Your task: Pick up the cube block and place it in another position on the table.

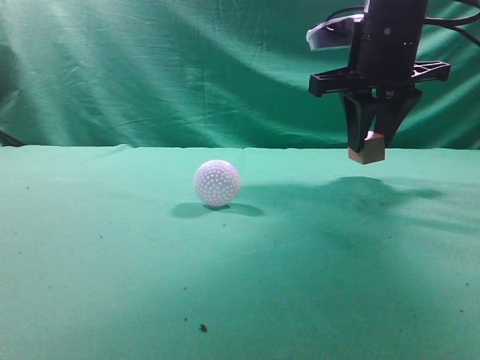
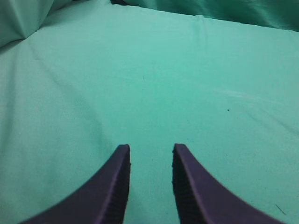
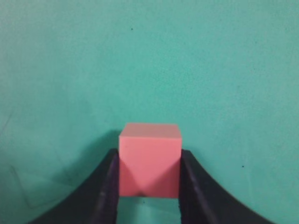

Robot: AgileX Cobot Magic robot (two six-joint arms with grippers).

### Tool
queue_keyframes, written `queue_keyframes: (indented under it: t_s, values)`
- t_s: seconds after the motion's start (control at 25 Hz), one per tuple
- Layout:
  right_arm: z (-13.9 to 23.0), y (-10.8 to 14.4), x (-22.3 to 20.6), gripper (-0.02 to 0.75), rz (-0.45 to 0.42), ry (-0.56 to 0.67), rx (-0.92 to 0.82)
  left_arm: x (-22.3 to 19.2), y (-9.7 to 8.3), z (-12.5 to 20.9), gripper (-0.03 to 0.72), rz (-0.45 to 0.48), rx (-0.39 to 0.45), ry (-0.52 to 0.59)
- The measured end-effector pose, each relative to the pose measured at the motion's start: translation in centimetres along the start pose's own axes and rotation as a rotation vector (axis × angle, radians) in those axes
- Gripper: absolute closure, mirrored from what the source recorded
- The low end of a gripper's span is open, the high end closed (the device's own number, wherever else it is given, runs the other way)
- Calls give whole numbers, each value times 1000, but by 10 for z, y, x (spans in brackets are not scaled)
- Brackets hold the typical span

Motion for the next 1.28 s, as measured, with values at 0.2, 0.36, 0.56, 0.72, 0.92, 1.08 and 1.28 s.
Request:
queue_keyframes:
  t_s: [0.2,0.36,0.56,0.72,0.92,1.08,1.28]
  values:
    - [1,1,-7,419,-1,10,6,0,0,0,426,0,0,0]
    - [1,1,-7,238,-4,17,2,0,0,0,426,0,0,0]
    - [2,-3,16,286,2,44,-22,0,0,0,426,0,0,0]
    - [4,-9,74,625,-14,12,-55,0,0,0,426,0,0,0]
    - [16,-12,151,738,-57,-86,-91,0,0,0,426,0,0,0]
    - [53,-13,200,738,-80,-165,-109,0,0,0,426,0,0,0]
    - [116,-10,223,738,-87,-186,-115,0,0,0,426,0,0,0]
Point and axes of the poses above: a point on each arm's last joint axis where the gripper is mounted, x pointing back along that axis away from the gripper, y along the wrist's bending axis when the last joint is at zero, z = x × y, the point moved 5 cm from there along -x, pointing out along that axis toward the gripper, and after that the axes turned 3 degrees about x, right-handed, at the moved point
